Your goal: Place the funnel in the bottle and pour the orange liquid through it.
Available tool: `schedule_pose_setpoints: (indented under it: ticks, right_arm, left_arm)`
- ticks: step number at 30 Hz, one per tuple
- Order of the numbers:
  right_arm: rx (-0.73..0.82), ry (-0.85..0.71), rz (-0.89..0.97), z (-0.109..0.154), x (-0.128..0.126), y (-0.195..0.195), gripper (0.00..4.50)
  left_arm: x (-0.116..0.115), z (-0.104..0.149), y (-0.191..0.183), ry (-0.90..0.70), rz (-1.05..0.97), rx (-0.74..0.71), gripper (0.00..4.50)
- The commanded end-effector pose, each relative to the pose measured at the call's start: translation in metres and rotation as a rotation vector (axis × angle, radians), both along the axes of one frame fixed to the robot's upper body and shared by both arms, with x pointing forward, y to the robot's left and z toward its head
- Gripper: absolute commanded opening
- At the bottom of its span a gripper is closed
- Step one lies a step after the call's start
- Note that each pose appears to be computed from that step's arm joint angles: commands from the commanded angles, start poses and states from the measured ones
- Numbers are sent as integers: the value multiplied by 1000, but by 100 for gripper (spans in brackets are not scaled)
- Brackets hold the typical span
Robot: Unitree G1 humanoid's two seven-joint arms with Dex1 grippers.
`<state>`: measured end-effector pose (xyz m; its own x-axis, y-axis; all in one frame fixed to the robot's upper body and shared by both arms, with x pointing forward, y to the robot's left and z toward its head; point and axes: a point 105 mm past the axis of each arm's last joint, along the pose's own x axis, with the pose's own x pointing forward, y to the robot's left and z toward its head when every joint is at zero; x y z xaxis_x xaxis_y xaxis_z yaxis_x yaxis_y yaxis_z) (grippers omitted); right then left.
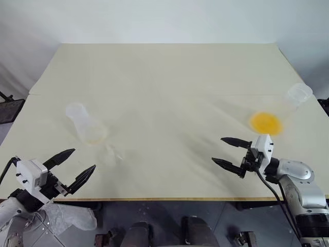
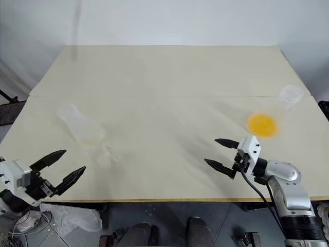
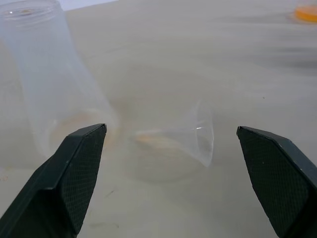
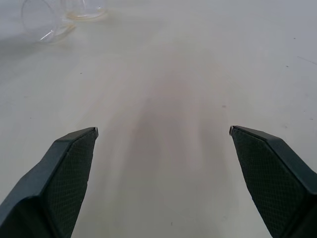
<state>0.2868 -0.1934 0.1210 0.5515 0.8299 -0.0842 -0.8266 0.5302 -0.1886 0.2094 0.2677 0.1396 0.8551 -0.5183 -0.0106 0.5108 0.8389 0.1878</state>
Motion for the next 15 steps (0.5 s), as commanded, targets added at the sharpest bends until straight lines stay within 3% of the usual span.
schedule_pose_setpoints:
  ticks: [1, 8, 15]
  right_arm:
    - [17, -45, -4, 11, 1, 0, 447]
    - [20, -44, 10, 12, 6, 2, 447]
    - [35, -35, 73, 18, 19, 13, 447]
  left_arm:
    - [-1, 8, -2, -28, -12, -2, 450]
    - [5, 11, 2, -18, 84, -41, 450]
    - [-17, 22, 19, -72, 215, -46, 450]
